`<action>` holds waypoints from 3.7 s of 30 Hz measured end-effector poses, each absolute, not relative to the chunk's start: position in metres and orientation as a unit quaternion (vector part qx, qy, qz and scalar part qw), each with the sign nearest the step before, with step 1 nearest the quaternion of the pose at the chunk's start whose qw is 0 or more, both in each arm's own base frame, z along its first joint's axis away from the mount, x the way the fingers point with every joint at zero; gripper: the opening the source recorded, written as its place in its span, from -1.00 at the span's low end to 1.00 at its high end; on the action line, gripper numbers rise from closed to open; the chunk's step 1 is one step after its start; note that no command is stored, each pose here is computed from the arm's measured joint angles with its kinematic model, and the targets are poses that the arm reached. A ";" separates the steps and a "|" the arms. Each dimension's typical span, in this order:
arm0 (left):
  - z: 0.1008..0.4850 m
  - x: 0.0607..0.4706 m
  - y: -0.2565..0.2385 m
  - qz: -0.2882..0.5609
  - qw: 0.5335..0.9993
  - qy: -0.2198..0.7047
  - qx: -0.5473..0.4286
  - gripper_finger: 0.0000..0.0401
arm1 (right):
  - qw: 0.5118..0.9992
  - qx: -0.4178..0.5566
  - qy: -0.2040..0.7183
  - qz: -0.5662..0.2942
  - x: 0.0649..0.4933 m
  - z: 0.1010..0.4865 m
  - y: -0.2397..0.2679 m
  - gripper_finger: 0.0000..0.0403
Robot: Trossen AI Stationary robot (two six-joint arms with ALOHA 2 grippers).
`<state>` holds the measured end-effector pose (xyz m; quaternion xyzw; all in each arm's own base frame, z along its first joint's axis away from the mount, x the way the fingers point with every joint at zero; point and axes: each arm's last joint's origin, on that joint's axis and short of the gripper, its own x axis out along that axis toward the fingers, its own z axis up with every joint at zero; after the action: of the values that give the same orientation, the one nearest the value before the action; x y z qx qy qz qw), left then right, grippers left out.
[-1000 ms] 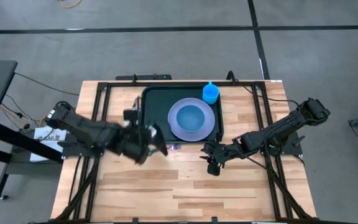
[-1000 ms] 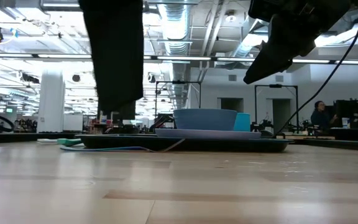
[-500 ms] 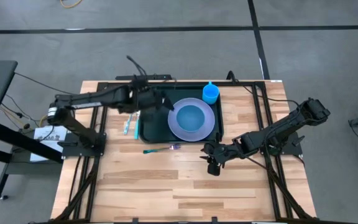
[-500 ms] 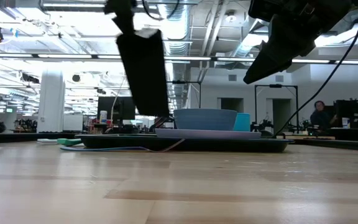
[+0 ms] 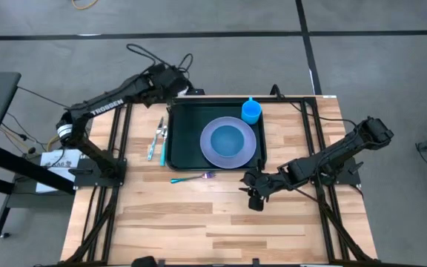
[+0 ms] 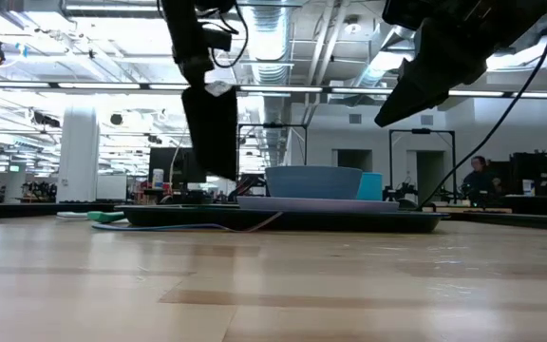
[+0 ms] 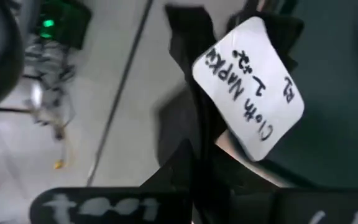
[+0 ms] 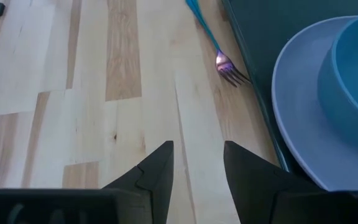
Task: Set up tray
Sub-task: Put the black napkin on the black serving tray to the left of the purple plate, then put the blue fork on the black napkin
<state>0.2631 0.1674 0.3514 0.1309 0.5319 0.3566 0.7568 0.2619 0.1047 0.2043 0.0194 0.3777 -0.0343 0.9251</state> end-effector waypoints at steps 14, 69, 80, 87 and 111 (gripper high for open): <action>0.230 0.284 0.164 0.264 0.727 0.632 0.043 -1.00 | 0.925 0.029 0.378 -0.034 0.261 0.204 0.108 -0.36; 0.183 0.295 0.084 0.030 0.758 0.652 0.008 -0.39 | 0.924 0.029 0.380 -0.035 0.260 0.204 0.107 -0.36; 0.184 0.296 0.082 0.097 0.732 0.668 0.094 -0.20 | 0.924 0.028 0.380 -0.035 0.260 0.204 0.107 -0.36; 0.186 0.297 0.102 0.138 0.747 0.644 0.094 -0.23 | 0.924 0.028 0.380 -0.035 0.260 0.204 0.107 -0.36; 0.201 0.266 0.088 0.227 0.682 0.693 -0.054 -0.23 | 0.924 0.028 0.380 -0.036 0.260 0.204 0.107 -0.36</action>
<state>0.2656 0.0878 0.2011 -0.0542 0.6934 0.2272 0.6817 0.2604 0.1073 0.2039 0.0280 0.3795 -0.0363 0.9240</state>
